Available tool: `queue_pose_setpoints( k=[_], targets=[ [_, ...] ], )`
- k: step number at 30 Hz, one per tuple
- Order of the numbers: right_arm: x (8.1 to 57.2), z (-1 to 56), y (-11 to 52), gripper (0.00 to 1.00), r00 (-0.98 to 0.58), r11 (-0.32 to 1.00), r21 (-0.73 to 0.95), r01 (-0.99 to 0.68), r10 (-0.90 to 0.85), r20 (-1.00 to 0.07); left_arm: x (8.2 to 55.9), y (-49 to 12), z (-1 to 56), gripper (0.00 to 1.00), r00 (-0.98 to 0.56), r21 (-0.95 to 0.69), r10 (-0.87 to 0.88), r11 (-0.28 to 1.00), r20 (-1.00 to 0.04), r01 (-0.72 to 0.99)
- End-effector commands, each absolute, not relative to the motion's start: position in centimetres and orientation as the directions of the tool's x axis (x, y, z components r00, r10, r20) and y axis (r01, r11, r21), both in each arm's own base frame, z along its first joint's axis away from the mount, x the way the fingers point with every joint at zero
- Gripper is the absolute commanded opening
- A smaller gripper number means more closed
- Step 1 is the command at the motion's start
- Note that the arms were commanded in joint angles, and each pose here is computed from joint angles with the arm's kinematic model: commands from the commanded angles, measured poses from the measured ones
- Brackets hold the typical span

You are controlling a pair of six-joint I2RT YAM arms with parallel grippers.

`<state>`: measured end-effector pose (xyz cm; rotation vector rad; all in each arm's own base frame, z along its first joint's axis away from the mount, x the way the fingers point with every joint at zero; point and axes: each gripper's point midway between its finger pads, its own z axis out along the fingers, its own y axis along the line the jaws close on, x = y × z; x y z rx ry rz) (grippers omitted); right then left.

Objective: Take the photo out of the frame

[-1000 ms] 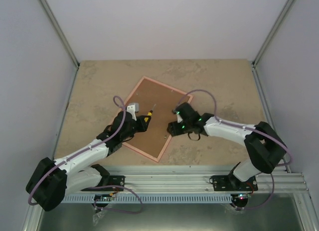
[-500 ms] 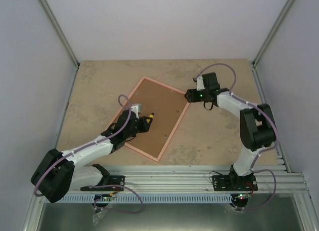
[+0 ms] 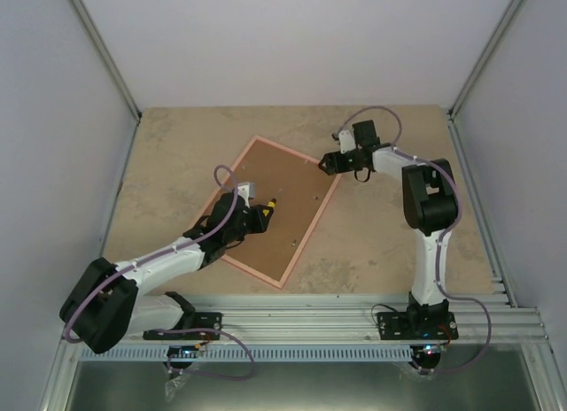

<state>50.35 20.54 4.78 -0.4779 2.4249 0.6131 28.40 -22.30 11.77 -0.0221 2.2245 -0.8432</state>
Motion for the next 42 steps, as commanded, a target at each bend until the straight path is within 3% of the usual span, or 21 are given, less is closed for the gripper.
queue_pose_setpoints(
  k=[1,20,30,34,42],
  targets=[
    [48.5,3.1,21.3,0.78,-0.799,0.788,0.384,-0.481,-0.214,-0.562,29.2,-22.7,13.3,0.0,-0.695,-0.575,-0.261,0.775,-0.669,0.262],
    [35.4,3.9,22.2,0.72,-0.839,0.754,0.471,-0.457,-0.191,-0.509,28.8,-23.3,12.4,0.0,-0.732,-0.586,-0.237,0.766,-0.639,0.263],
    [28.3,1.9,23.5,0.7,-0.843,0.75,0.434,-0.499,-0.305,-0.443,28.5,-23.7,11.3,0.0,-0.762,-0.601,-0.229,0.759,-0.606,0.251],
    [28.3,2.0,23.3,0.68,-0.823,0.77,0.364,-0.524,-0.348,-0.448,28.4,-23.7,11.1,0.0,-0.766,-0.602,-0.225,0.759,-0.602,0.25],
    [32.8,3.4,23.8,0.67,-0.759,0.79,0.224,-0.571,-0.404,-0.51,28.3,-24.1,10.6,0.0,-0.778,-0.607,-0.212,0.752,-0.592,0.257]
  ],
)
